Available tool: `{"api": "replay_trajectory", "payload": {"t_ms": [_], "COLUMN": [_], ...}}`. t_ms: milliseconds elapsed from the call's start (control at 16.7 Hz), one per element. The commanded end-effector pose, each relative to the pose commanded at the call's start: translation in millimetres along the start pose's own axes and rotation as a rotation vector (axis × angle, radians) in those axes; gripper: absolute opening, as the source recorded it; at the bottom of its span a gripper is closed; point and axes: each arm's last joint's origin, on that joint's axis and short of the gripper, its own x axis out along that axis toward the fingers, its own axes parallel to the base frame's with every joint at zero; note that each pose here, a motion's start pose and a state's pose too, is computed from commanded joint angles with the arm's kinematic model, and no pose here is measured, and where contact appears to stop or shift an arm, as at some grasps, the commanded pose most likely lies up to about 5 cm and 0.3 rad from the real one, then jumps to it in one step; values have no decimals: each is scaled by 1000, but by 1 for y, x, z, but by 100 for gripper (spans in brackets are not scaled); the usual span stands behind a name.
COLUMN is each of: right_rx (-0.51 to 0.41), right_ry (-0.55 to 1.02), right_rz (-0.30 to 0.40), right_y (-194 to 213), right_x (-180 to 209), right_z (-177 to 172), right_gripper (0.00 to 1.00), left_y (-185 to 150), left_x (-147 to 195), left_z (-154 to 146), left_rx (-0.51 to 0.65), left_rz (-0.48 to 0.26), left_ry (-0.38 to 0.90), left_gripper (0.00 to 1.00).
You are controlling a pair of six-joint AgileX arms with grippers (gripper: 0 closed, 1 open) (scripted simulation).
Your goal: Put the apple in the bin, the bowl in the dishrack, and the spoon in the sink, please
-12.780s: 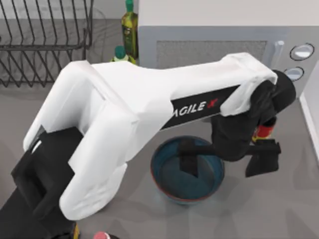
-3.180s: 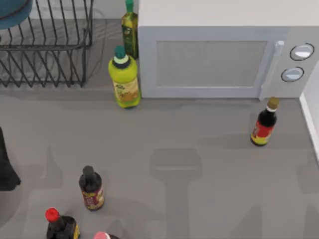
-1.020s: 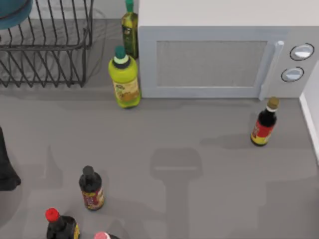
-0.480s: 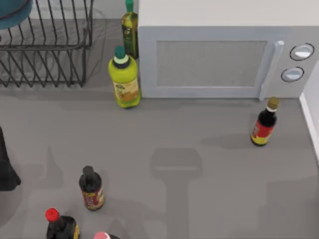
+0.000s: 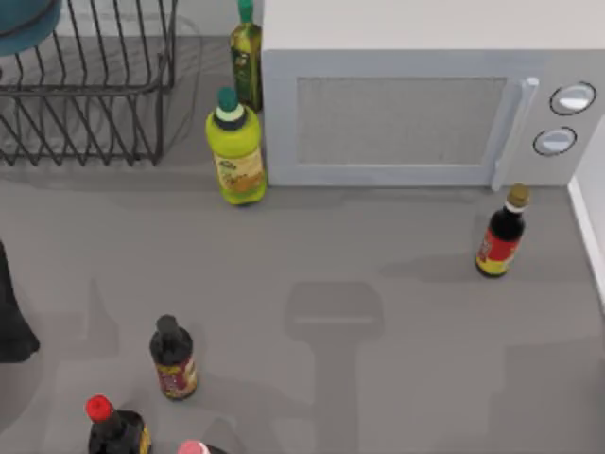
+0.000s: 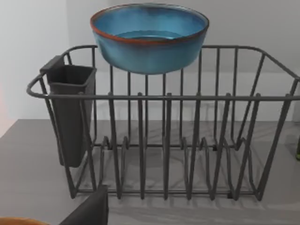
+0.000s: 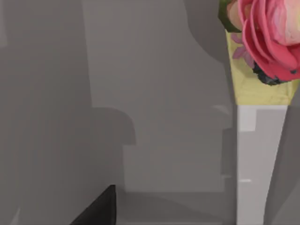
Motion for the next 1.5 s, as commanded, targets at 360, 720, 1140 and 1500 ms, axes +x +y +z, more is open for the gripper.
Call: {"api": "replay_trajectory", "payload": {"t_ms": [360,720,1140,1500], "right_rx": [2,0,2,2], "right_ry": [-35,-18,-35,-16], "right_rz": [0,8,0,9], "right_y": [-1,-4,-1,-4], "right_x": [-22,-68,-122,-122], "right_z": [3,8,3,9], "right_gripper": [0,0,0,0], "left_y": [0,0,0,0], "left_x": [0,0,0,0], "left_z": [0,0,0,0], "left_rx": [0,0,0,0], "left_rz": [0,0,0,0], "left_ry": [0,0,0,0], "left_gripper": [100,100,100,100]}}
